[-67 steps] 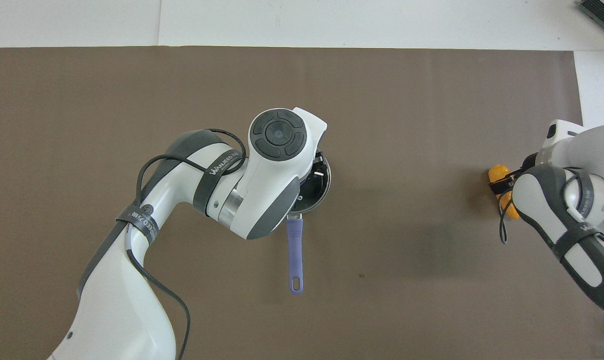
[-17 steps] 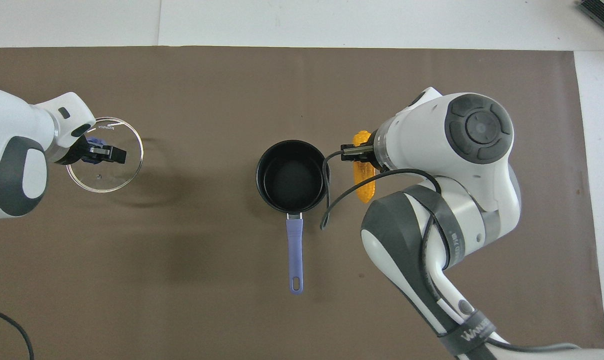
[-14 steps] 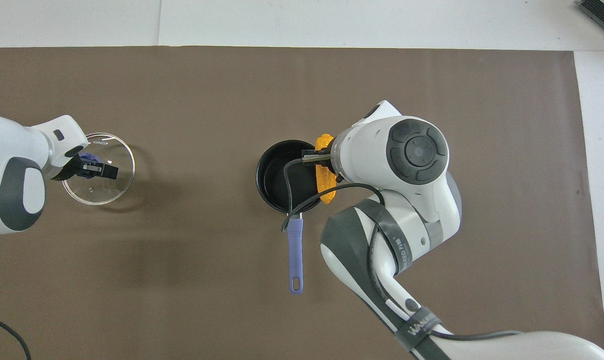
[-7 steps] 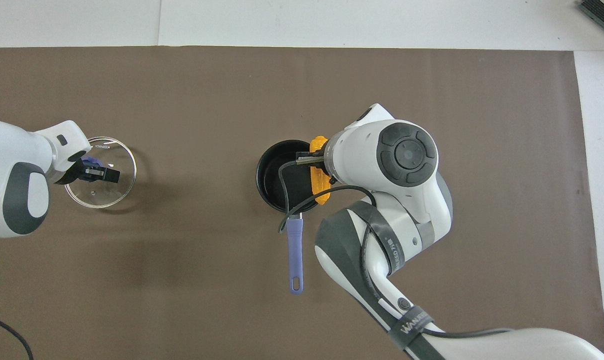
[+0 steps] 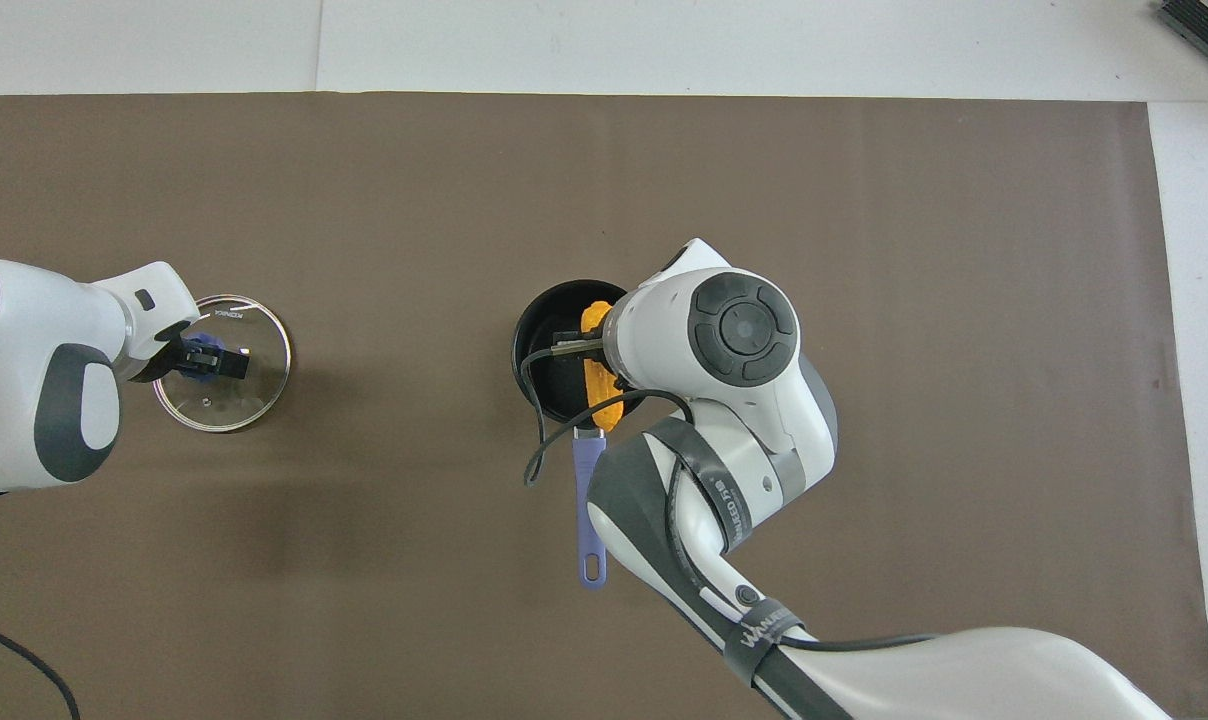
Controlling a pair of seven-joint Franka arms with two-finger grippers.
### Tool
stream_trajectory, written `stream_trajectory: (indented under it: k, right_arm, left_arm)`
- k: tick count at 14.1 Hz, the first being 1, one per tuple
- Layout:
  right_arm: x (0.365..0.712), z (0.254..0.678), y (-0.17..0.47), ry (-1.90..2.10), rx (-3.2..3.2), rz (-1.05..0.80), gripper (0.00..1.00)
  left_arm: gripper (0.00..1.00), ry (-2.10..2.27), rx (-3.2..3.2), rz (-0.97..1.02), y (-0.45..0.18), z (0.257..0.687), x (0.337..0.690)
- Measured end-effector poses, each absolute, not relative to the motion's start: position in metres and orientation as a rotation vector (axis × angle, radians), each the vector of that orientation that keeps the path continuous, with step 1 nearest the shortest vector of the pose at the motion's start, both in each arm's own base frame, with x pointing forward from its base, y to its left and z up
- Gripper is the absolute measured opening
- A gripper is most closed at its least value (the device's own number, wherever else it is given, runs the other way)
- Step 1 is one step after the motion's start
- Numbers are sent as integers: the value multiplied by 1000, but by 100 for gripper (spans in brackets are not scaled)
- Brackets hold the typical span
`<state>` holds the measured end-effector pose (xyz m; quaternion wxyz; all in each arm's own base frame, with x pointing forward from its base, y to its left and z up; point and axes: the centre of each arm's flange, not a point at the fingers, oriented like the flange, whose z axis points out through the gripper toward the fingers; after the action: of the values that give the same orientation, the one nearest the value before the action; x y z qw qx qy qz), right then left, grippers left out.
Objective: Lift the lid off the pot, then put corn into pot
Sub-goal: 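Lower the corn into the saucepan with the right gripper while the left gripper withdraws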
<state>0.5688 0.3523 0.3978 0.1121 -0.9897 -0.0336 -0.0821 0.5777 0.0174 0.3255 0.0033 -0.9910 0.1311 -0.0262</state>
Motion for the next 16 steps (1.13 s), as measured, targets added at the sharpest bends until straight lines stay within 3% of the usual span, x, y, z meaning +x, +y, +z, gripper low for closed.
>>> stream_trajectory:
  k: [1,5,10,14,16]
  right_arm:
    - [572,390,354,-95,-2893,-259,39]
    - [573,376,365,-106,-2870,-286,39]
    - [573,370,367,-106,-2866,-287,39]
    - [573,366,367,-106,-2869,-280,39]
    - [573,366,366,-104,-2870,-278,54]
  left_arm:
    - [100,412,-3105,-96,17,330,581]
    - [100,398,-3107,-116,15,366,599]
    - [100,269,-3125,-147,8,452,621]
    - [100,143,-3140,-110,-3,508,617]
    - [100,128,-3140,-96,-4,536,609]
